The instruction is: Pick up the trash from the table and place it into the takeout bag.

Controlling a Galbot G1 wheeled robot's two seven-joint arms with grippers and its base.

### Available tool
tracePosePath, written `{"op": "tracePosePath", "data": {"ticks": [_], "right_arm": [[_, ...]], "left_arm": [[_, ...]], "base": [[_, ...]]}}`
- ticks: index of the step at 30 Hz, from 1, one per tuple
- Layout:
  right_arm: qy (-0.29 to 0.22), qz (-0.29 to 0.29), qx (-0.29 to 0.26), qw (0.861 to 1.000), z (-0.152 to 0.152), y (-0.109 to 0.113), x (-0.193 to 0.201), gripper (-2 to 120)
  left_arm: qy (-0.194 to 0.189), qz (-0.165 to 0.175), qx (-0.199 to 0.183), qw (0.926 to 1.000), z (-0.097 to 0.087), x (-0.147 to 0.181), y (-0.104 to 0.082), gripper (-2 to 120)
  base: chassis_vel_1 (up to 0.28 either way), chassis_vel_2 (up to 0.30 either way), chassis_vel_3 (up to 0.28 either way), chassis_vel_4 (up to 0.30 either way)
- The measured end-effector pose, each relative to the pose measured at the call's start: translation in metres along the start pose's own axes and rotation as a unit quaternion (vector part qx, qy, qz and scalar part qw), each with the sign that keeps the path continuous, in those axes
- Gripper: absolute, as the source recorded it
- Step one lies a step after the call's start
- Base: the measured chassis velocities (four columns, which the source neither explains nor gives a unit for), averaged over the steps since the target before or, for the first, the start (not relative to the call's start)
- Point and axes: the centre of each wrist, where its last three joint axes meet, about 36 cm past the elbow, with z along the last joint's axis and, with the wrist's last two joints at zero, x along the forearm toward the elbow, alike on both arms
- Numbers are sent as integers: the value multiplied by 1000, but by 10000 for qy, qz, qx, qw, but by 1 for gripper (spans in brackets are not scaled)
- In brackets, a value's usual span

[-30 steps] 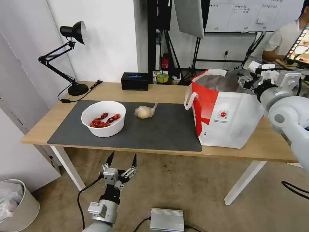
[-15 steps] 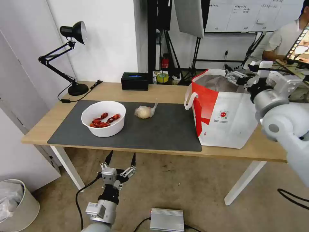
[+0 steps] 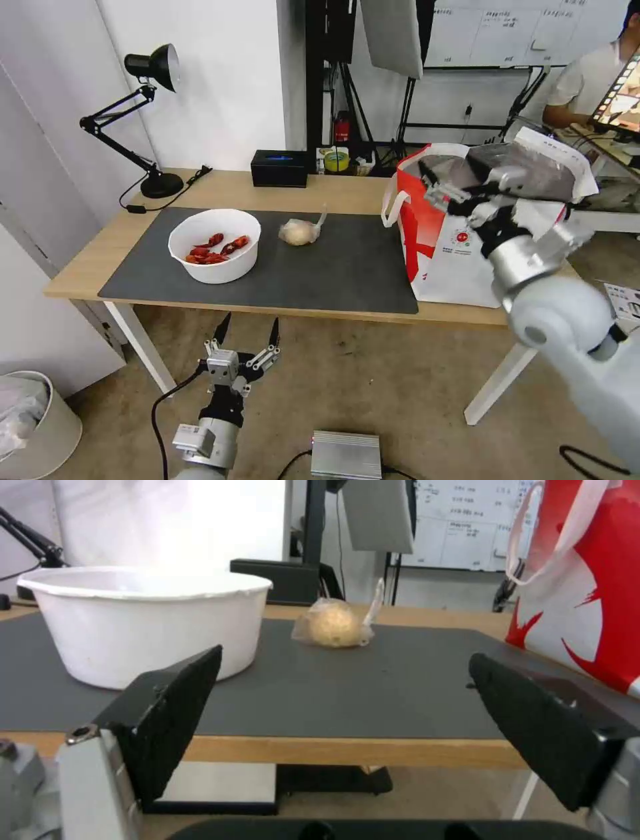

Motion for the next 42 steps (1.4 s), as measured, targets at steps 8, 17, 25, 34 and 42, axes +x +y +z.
{"op": "tracePosePath", "data": {"ticks": [8, 17, 25, 34, 42], "right_arm": [[107, 45, -150, 9998, 40, 23, 23, 89], [183, 318, -131, 9992, 85, 39, 52, 95], [222, 628, 146, 9977, 126, 50, 76, 100], [385, 771, 305, 9958, 155, 67, 96, 100], [538, 833, 282, 9947, 170, 79, 119, 100]], "left_arm": [[-63, -84, 122, 9999, -1, -3, -16, 100], [-16, -129, 114, 9999, 1, 1, -24, 100], [11, -164, 79, 9998, 3, 2, -21, 100], [31, -234, 41, 9997, 8, -1, -17, 100], [21, -287, -81, 9996, 13, -4, -8, 100]], "base": [[0, 0, 0, 0], [0, 0, 0, 0], [0, 0, 0, 0], [0, 0, 0, 0], [0, 0, 0, 0]]}}
